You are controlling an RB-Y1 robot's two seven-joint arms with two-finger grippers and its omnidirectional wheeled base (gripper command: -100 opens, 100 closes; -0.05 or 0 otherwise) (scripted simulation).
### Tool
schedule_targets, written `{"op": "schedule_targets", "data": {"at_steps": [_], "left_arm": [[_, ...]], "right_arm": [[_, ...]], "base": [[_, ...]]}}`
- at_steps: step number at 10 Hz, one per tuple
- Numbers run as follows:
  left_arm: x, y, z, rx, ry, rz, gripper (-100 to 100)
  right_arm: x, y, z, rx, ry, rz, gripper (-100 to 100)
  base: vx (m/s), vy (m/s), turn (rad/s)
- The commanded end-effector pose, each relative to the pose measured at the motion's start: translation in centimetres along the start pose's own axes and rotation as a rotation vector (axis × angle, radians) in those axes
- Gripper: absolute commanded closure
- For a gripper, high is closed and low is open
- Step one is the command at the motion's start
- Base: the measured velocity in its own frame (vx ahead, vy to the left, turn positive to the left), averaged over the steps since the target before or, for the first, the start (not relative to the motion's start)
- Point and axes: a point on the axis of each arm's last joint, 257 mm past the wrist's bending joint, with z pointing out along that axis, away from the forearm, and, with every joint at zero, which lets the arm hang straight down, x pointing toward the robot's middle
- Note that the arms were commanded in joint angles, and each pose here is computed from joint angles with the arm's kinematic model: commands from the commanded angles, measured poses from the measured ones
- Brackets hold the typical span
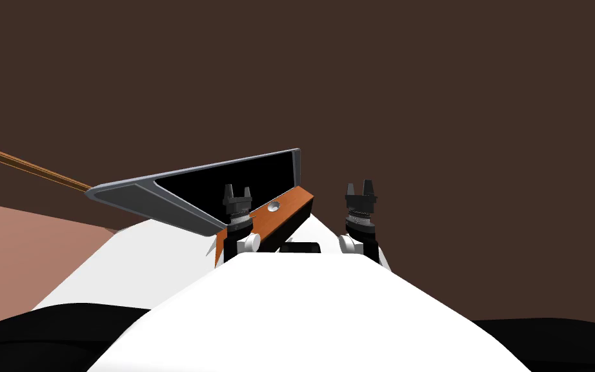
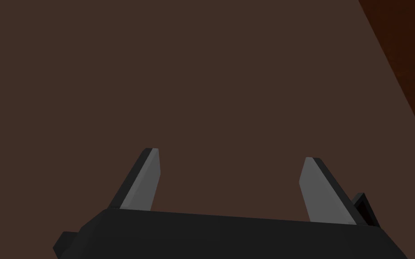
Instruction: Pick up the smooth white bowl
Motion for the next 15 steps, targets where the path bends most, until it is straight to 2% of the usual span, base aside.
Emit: {"op": "schedule_targets", "data": {"at_steps": [1,6,7,9,10,12,13,15], "left_arm": [[0.1,1.4,0.0,-0.046,0.029,0.013,-100],[-0.5,6.8,-0.6,-0.221,0.084,0.06,-100],[-0.6,7.1,-0.6,-0.231,0.083,0.061,-100],[-1.4,9.8,-1.1,-0.314,0.088,0.083,-100],[-1.5,10.1,-1.2,-0.327,0.085,0.084,-100],[-2.8,13.1,-1.9,-0.416,0.079,0.108,-100],[-2.9,13.3,-2.0,-0.428,0.077,0.109,-100],[-4.5,16.2,-2.9,-0.514,0.061,0.133,-100]], "right_arm": [[0.0,0.0,0.0,0.0,0.0,0.0,0],[0.0,0.0,0.0,0.0,0.0,0.0,0],[0.0,0.0,0.0,0.0,0.0,0.0,0],[0.0,0.0,0.0,0.0,0.0,0.0,0],[0.0,0.0,0.0,0.0,0.0,0.0,0],[0.0,0.0,0.0,0.0,0.0,0.0,0],[0.0,0.0,0.0,0.0,0.0,0.0,0],[0.0,0.0,0.0,0.0,0.0,0.0,0]], "base": [[0.014,-0.022,0.008],[0.032,-0.06,0.011],[0.02,-0.041,0.004],[0.031,-0.048,0.001],[0.032,-0.042,0.001],[0.04,-0.051,-0.004],[0.029,-0.048,0.001],[0.036,-0.051,-0.012]]}}
